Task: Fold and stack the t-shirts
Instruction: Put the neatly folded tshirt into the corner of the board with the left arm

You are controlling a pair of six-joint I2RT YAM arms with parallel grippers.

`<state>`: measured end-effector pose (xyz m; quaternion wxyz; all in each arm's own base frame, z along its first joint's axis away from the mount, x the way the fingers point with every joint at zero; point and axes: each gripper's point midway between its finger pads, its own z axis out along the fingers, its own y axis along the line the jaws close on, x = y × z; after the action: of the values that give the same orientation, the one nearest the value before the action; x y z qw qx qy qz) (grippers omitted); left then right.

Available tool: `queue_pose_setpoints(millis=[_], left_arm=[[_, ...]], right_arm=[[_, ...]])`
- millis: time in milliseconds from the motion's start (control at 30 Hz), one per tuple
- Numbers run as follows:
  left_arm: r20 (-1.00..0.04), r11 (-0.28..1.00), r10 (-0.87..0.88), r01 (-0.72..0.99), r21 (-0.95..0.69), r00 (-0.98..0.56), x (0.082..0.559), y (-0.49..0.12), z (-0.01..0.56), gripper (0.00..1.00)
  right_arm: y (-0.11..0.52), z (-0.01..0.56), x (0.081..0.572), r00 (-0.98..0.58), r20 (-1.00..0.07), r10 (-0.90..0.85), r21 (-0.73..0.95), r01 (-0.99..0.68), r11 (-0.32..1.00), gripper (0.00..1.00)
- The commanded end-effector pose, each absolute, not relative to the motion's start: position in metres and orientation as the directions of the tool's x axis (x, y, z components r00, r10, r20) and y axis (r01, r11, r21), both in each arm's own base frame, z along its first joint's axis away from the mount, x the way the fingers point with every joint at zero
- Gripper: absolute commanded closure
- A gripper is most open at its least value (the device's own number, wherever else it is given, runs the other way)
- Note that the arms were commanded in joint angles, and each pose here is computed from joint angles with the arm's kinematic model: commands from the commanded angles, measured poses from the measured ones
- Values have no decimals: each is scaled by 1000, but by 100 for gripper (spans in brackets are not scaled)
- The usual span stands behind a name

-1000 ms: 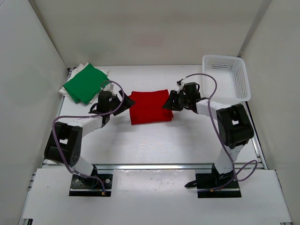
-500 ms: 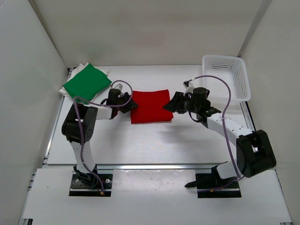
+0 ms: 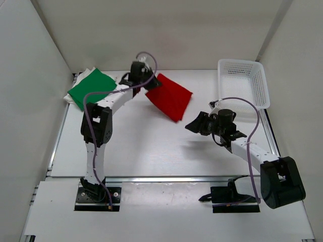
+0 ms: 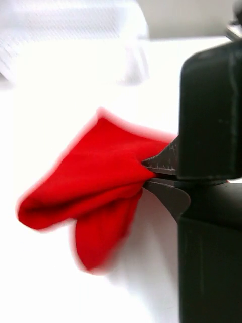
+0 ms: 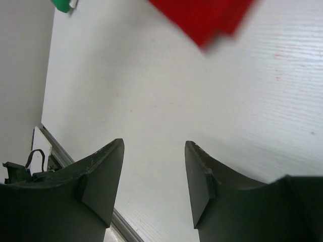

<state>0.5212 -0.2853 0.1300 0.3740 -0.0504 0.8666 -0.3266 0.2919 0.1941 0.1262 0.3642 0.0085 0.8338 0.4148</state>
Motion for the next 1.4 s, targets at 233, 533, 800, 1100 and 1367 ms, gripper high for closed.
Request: queue_pose_setpoints(millis=[233, 533, 800, 1100, 1367], left_arm=[[-765, 790, -555, 81, -607, -327, 586, -72, 320, 100], [-496, 511, -858, -333, -793, -134, 499, 119, 177, 1], [-529, 482, -849, -423, -767, -8, 442, 136, 176, 1], [-698, 813, -546, -92, -575, -462, 450, -76, 187, 1], [-594, 728, -367, 176, -662, -716, 355, -189, 126, 2]], right_arm=[[200, 132, 296, -724, -616, 309, 708, -338, 620, 51], [222, 132, 283, -749, -617, 241, 711, -400, 579, 50], [234, 126, 263, -765, -609, 209, 719, -422, 552, 50], [228, 106, 251, -755, -622, 205, 672, -380, 636, 19], [225, 97, 238, -738, -646, 194, 641, -386, 664, 1]])
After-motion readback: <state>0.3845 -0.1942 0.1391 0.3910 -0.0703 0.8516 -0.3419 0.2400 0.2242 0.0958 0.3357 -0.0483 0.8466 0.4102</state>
